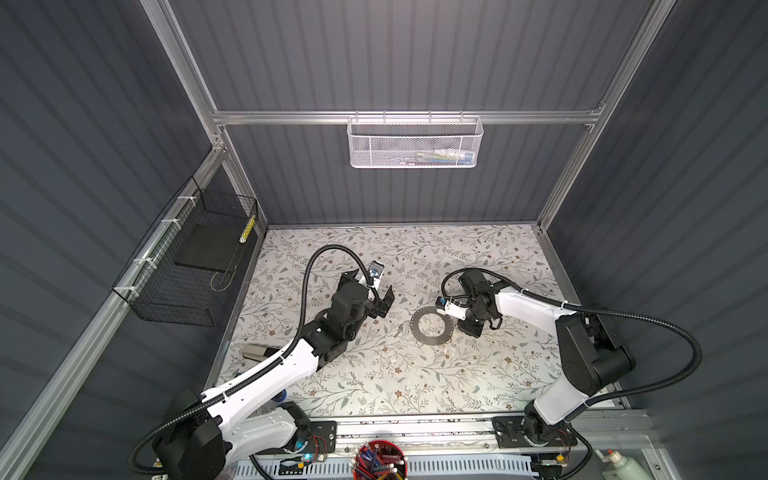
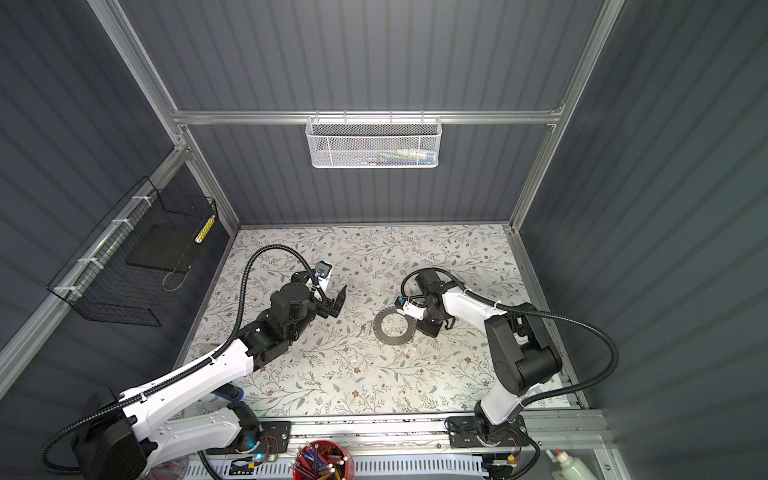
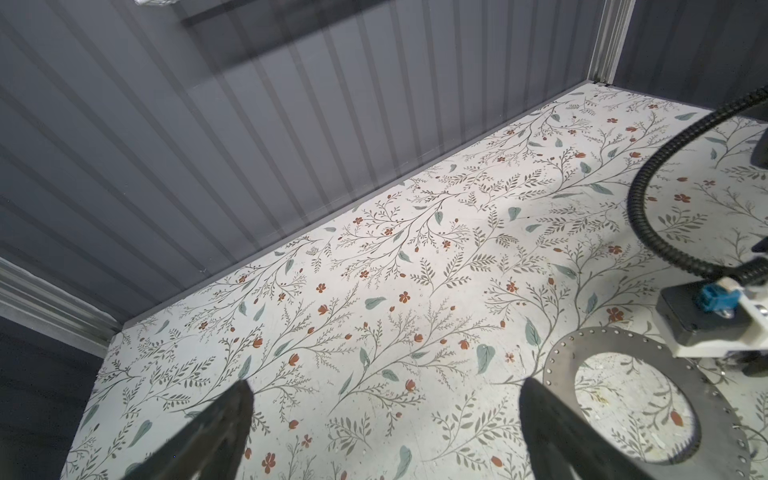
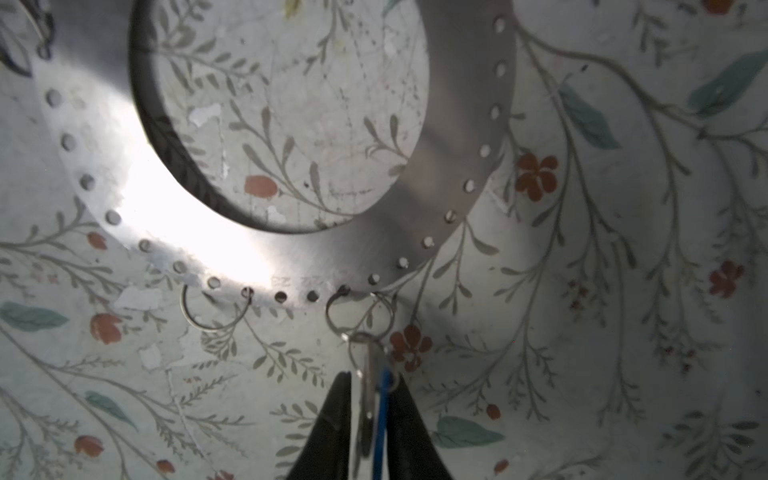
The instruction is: Put the keys on the keyring
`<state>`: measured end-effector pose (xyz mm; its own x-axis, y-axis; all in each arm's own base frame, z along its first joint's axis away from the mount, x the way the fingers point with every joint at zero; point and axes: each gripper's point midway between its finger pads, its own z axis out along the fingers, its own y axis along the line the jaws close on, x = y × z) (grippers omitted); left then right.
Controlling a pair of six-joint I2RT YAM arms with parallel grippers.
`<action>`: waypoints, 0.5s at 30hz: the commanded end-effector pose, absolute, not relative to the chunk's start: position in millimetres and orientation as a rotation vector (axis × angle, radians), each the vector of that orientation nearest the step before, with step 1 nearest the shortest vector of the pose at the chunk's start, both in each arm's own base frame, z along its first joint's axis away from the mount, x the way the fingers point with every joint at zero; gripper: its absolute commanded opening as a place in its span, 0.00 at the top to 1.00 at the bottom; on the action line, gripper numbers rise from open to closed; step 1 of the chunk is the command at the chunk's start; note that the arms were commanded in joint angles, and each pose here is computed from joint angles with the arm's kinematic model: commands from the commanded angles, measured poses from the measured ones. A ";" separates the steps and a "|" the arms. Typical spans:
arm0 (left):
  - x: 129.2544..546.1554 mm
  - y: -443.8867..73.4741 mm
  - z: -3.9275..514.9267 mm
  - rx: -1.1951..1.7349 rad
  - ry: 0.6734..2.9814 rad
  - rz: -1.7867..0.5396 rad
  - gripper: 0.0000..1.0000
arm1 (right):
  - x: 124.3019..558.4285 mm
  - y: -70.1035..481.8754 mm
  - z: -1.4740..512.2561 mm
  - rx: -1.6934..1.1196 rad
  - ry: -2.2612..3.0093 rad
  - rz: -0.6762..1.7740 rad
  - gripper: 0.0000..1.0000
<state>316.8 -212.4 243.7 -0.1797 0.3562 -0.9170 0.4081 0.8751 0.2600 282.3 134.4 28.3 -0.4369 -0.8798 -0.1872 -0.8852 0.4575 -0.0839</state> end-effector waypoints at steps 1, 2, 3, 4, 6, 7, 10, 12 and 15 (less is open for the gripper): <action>316.7 -207.6 252.5 0.550 1.760 -0.064 0.00 | 284.5 113.7 43.7 -1.456 2.499 -0.124 0.62; 317.0 -205.9 252.2 0.549 1.760 -0.054 0.00 | 284.2 110.1 47.8 -1.456 2.484 -0.153 0.58; 318.3 -203.0 250.5 0.546 1.763 -0.039 0.00 | 285.7 104.0 51.6 -1.443 2.475 -0.203 0.53; 319.3 -200.3 249.5 0.541 1.765 -0.026 0.00 | 286.8 97.8 55.0 -1.430 2.467 -0.248 0.49; 324.2 -190.5 246.2 0.509 1.774 0.009 0.00 | 292.4 86.8 60.9 -1.381 2.444 -0.332 0.42; 327.8 -183.6 243.0 0.489 1.780 0.026 0.00 | 300.2 80.2 66.6 -1.321 2.420 -0.379 0.38; 346.4 -145.4 230.0 0.322 1.814 0.083 0.00 | 331.5 70.5 96.7 -1.017 2.321 -0.370 0.30; 360.9 -102.1 214.6 0.098 1.866 0.110 0.00 | 346.4 73.0 118.5 -0.845 2.227 -0.273 0.25; 375.2 -54.2 181.1 -0.054 1.921 0.174 0.00 | 368.4 67.7 146.7 -0.585 2.049 -0.164 0.17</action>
<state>366.7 -89.4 202.2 -0.3308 0.1722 -0.9279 0.0238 0.9844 0.1742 335.2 62.1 105.3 -0.5439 -0.6465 -0.5350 -0.4966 0.7619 -0.4158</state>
